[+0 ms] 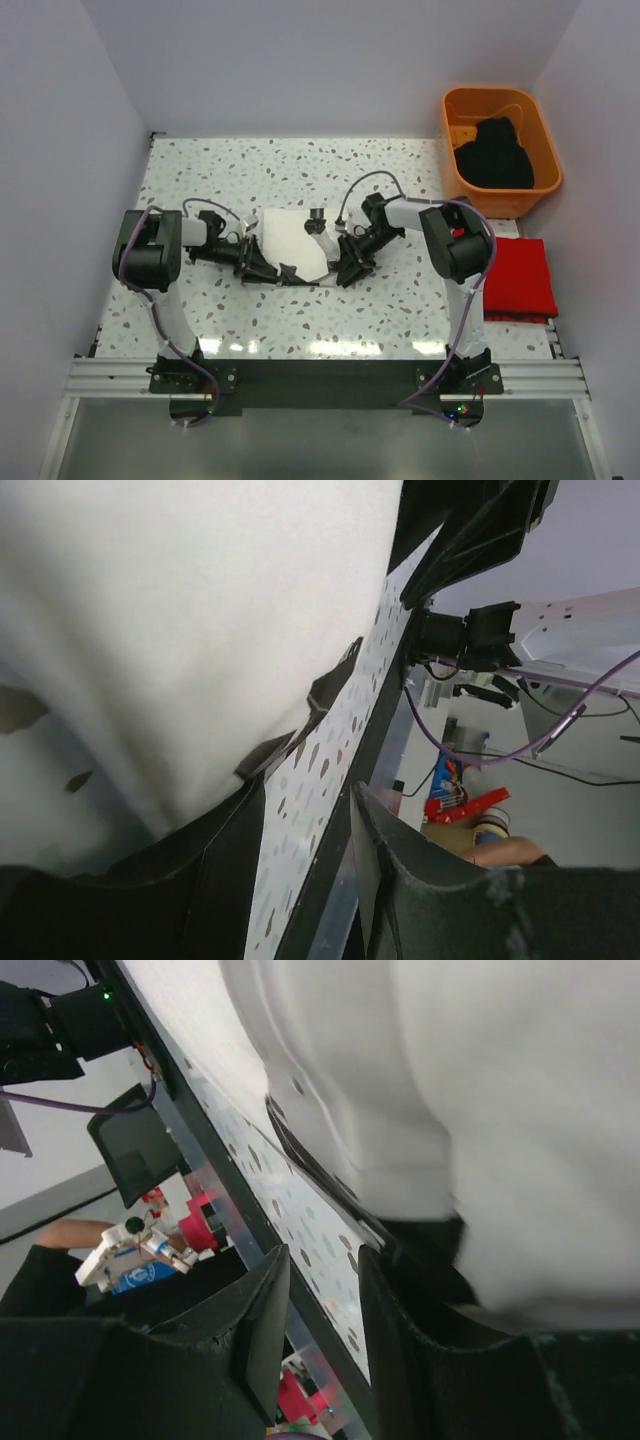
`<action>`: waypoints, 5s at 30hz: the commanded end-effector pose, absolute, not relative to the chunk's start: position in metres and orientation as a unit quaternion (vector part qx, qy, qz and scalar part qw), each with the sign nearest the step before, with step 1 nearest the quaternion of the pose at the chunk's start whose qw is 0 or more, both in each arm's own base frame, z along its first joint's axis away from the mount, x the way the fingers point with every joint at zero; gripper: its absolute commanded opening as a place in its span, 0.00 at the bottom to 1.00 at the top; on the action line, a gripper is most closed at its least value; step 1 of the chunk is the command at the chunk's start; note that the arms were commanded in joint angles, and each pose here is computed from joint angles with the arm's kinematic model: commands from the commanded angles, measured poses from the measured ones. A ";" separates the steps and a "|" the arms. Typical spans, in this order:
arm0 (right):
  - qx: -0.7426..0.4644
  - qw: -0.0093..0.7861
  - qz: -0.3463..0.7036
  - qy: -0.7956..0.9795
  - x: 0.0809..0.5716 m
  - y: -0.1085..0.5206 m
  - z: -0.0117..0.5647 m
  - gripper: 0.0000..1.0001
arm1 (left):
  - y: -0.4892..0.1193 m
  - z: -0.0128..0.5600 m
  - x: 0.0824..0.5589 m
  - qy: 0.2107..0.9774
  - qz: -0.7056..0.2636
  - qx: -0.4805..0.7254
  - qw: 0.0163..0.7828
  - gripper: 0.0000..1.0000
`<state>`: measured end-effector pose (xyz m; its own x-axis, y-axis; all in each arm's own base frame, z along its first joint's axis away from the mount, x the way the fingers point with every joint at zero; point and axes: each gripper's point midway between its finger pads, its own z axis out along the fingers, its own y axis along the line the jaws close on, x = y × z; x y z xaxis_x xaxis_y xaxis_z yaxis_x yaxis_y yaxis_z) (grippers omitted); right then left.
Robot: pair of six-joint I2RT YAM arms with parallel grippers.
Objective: Fold and stack the t-shirts
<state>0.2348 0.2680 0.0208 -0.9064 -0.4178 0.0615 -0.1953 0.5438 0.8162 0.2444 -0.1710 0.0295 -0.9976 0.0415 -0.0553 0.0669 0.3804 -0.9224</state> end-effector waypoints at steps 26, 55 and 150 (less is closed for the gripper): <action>-0.030 -0.175 -0.335 -0.925 0.319 0.170 0.103 0.86 | -0.334 0.091 0.260 0.549 -0.117 0.642 0.523 0.60; -0.090 -0.092 -0.414 -0.901 0.314 0.225 0.064 0.95 | -0.362 0.090 0.266 0.530 -0.222 0.643 0.506 0.00; 0.214 -0.101 0.044 -0.971 0.192 -0.017 0.235 0.00 | -0.221 0.143 0.241 0.606 -0.080 0.614 0.500 1.00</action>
